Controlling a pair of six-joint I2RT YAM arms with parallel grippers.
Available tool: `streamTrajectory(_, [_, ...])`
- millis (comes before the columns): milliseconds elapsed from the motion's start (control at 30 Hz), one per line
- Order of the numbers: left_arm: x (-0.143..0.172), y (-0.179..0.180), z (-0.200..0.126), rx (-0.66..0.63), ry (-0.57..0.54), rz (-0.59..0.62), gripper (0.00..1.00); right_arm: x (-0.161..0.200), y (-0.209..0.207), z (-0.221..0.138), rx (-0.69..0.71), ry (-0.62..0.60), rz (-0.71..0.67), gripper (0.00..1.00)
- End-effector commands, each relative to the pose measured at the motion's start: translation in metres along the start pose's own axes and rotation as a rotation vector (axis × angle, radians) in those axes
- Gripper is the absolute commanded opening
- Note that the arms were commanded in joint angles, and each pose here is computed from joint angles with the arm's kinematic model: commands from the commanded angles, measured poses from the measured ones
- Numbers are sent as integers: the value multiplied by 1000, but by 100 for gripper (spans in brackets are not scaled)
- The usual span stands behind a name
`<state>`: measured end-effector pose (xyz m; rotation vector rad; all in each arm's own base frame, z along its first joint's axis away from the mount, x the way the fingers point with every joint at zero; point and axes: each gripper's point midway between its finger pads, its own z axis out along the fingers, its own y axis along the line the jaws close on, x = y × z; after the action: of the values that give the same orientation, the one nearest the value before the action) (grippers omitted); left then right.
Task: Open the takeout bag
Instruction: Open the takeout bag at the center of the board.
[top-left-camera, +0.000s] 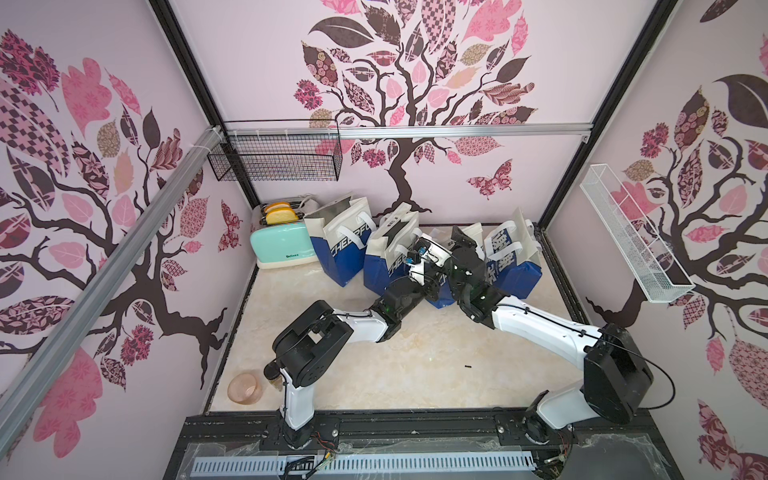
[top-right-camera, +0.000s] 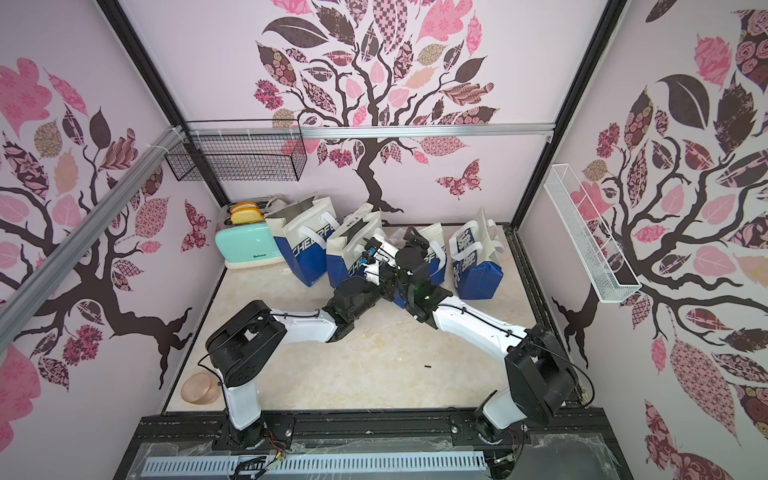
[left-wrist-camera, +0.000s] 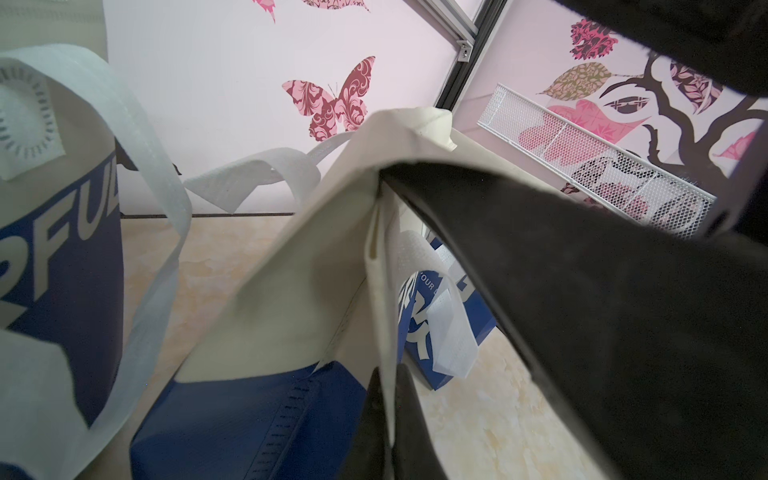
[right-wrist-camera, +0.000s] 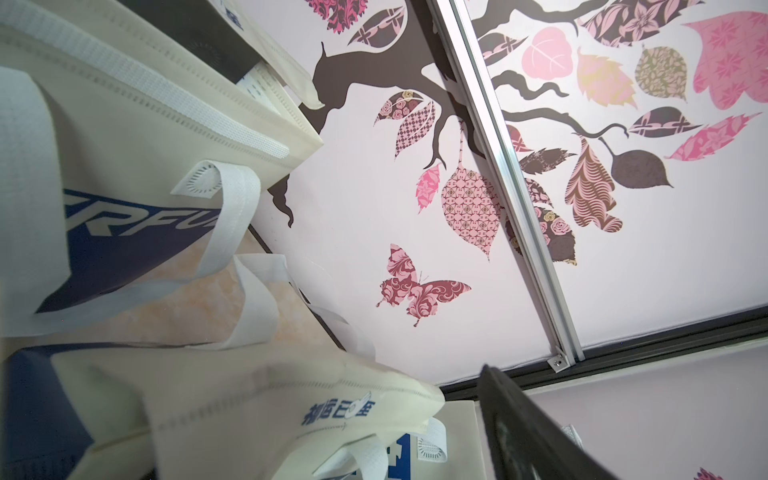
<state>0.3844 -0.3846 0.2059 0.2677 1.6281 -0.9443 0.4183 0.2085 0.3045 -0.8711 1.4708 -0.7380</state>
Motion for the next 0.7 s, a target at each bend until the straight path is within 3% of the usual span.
streamTrajectory(0, [16, -1, -5, -2, 64, 8, 3, -8, -21, 0, 20, -14, 35, 78])
streamTrajectory(133, [15, -1, -6, -3, 67, 14, 3, -6, -17, 1, 10, -10, 27, 64])
streamTrajectory(200, [16, -1, -7, -2, 72, 16, 2, -7, -17, 1, 9, -13, 27, 46])
streamTrajectory(300, [19, 0, -10, -8, 83, 18, 0, -10, -19, 2, -7, -4, 17, 0])
streamTrajectory(667, [44, 24, -32, -133, 217, 32, 0, -22, -70, -3, 82, 53, -139, 0])
